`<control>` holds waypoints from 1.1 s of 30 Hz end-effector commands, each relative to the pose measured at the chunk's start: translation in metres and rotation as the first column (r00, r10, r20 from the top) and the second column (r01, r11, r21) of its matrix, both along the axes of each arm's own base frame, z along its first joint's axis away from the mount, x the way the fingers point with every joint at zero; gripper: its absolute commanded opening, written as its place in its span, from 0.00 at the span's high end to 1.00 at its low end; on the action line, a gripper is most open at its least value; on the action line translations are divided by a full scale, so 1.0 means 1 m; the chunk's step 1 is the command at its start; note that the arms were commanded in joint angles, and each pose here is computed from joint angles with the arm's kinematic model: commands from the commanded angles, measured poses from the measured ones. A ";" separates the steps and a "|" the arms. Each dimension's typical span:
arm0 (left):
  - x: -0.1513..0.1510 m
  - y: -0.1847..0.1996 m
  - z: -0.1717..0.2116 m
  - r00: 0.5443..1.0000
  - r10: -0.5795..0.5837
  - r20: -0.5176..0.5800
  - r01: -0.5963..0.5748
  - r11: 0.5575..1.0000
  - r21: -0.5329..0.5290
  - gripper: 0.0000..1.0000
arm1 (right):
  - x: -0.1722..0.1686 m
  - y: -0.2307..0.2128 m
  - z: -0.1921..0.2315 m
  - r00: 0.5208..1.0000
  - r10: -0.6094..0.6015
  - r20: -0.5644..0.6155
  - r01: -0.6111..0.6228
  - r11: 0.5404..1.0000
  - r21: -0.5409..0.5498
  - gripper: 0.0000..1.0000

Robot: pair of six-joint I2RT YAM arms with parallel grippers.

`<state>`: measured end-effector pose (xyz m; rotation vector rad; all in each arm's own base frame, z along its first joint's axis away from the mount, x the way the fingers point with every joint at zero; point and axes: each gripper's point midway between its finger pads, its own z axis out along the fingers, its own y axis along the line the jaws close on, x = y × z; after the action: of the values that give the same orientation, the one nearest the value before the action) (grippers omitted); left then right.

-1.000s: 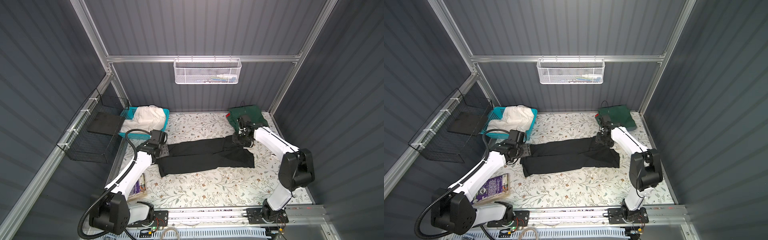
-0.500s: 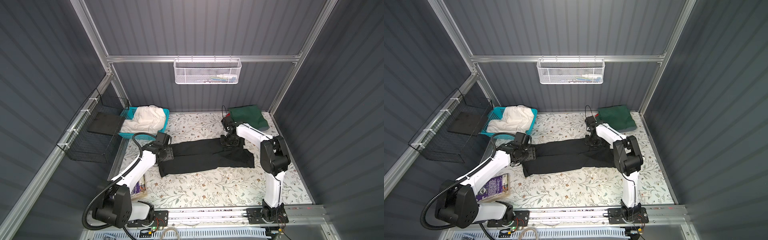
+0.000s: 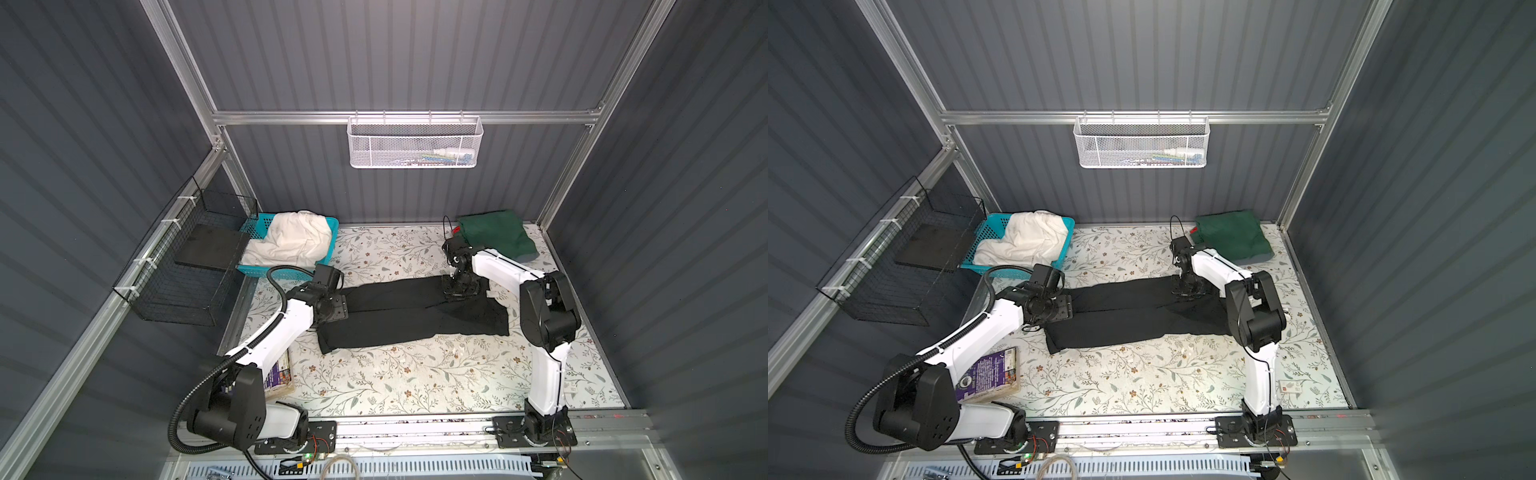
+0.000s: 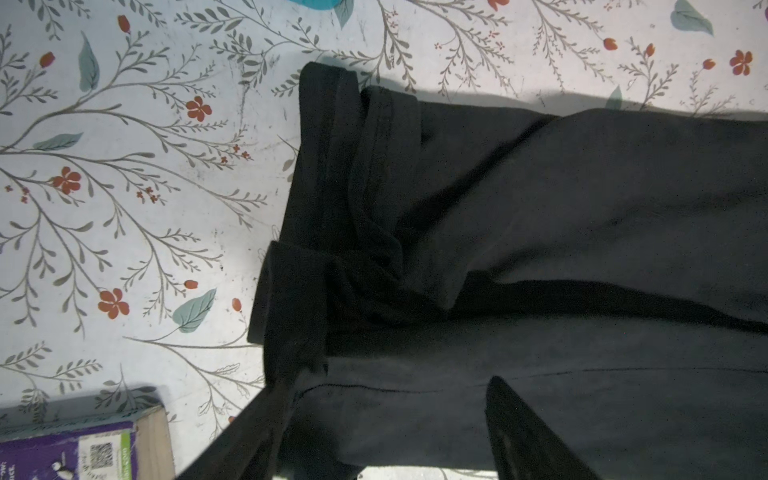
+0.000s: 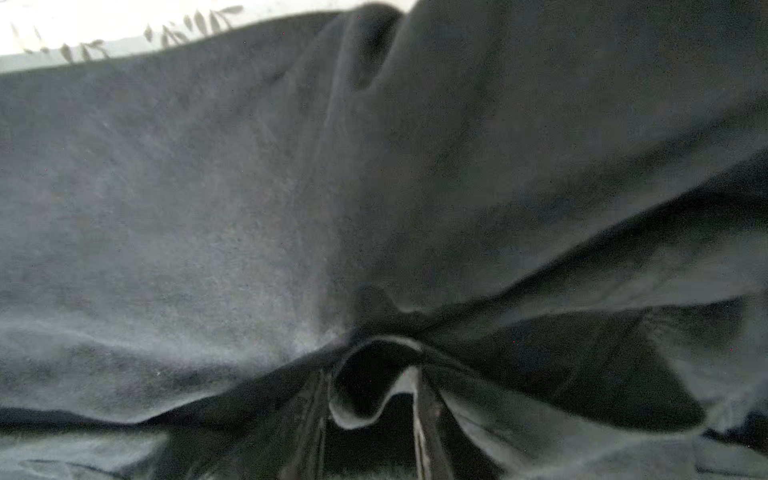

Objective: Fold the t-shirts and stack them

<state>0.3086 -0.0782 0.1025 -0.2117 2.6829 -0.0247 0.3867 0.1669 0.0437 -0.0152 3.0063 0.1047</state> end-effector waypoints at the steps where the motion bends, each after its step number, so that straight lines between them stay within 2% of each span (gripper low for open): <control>1: -0.007 0.002 -0.004 1.000 0.016 -0.021 -0.016 1.000 -0.003 0.23 | -0.008 0.001 0.000 1.000 0.022 -0.014 -0.023 1.000 -0.020 0.68; 8: -0.009 0.005 -0.007 0.999 0.026 -0.034 -0.025 1.000 0.015 0.23 | -0.005 -0.001 0.003 1.000 0.010 0.005 -0.010 1.000 -0.029 0.99; 22: -0.006 0.006 -0.008 0.999 0.025 -0.031 -0.025 0.999 0.028 0.23 | 0.020 0.001 0.026 0.997 -0.028 0.074 0.032 0.998 -0.051 1.00; 33: -0.003 0.006 -0.010 0.999 0.016 -0.039 -0.015 0.999 0.040 0.23 | 0.034 0.005 0.018 0.997 -0.032 0.069 0.037 0.997 -0.071 1.00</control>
<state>0.3074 -0.0750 0.0950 -0.2274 2.7001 0.0064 0.4218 0.1757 0.0669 0.0106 2.9163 0.0401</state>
